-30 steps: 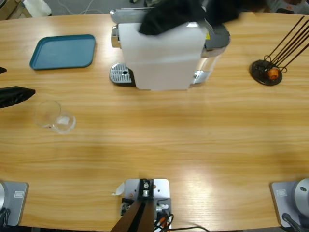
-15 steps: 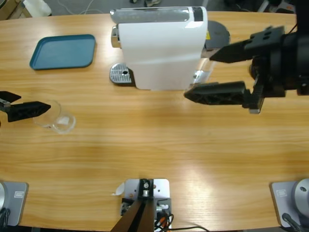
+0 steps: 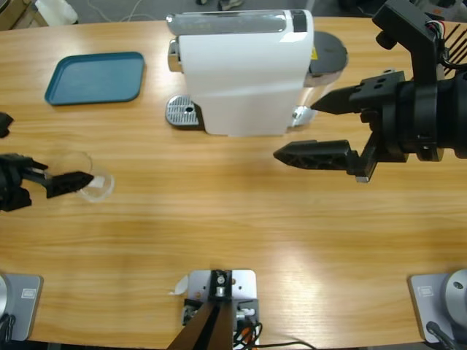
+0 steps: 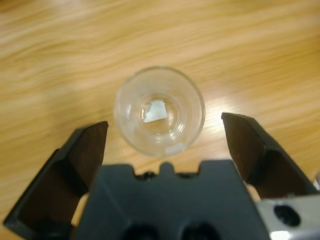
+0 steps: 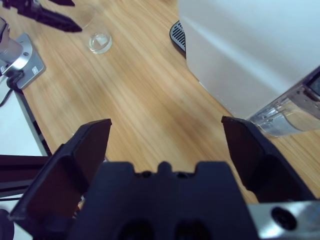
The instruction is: Pour coffee
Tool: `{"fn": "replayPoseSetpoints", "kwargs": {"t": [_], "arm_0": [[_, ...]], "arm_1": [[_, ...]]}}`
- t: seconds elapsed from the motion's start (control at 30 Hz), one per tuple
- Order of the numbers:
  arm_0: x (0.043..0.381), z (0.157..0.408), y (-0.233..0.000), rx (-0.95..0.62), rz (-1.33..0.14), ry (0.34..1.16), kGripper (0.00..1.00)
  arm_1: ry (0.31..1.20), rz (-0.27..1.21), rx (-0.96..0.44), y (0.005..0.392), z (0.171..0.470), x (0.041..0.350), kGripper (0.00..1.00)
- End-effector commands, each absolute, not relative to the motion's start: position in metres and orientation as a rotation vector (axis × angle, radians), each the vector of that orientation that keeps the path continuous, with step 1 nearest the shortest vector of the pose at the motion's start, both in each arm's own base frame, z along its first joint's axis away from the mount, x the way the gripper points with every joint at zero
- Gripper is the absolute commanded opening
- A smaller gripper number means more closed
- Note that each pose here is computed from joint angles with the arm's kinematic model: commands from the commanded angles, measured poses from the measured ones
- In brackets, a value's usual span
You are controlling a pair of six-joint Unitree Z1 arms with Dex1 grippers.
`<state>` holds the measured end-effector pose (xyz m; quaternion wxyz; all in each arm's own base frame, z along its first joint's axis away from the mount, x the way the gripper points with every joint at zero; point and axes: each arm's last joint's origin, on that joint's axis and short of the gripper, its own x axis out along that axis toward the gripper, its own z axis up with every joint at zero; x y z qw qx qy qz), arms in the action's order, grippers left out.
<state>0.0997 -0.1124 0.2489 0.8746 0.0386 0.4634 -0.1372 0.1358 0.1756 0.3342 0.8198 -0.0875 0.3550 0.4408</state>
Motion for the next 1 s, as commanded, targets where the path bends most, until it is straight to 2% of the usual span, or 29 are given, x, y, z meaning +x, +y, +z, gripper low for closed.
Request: {"fn": "replayPoseSetpoints", "kwargs": {"t": [0.03, 0.13, 0.27, 0.5, 0.77, 1.0], "arm_0": [[0.086, 0.228, -0.108, 0.093, -0.332, 0.893, 0.999], [0.088, 0.225, -0.114, 0.131, -0.278, 0.860, 0.991], [0.095, 0.212, -0.124, 0.175, -0.232, 0.879, 0.999], [0.085, 0.206, -0.114, 0.121, -0.238, 0.834, 1.000], [0.087, 0.188, -0.130, 0.148, -0.202, 0.856, 1.000], [0.086, 0.186, -0.129, 0.122, -0.173, 0.848, 0.996]], "arm_1": [[0.820, 0.924, -0.207, 0.180, 0.315, 0.137, 1.000], [0.823, 0.921, -0.207, 0.180, 0.314, 0.137, 1.000], [0.819, 0.917, -0.205, 0.177, 0.314, 0.134, 1.000], [0.827, 0.907, -0.199, 0.177, 0.311, 0.135, 1.000], [0.767, 0.886, -0.130, 0.171, 0.321, 0.131, 1.000], [0.762, 0.885, -0.127, 0.168, 0.322, 0.129, 1.000]]}}
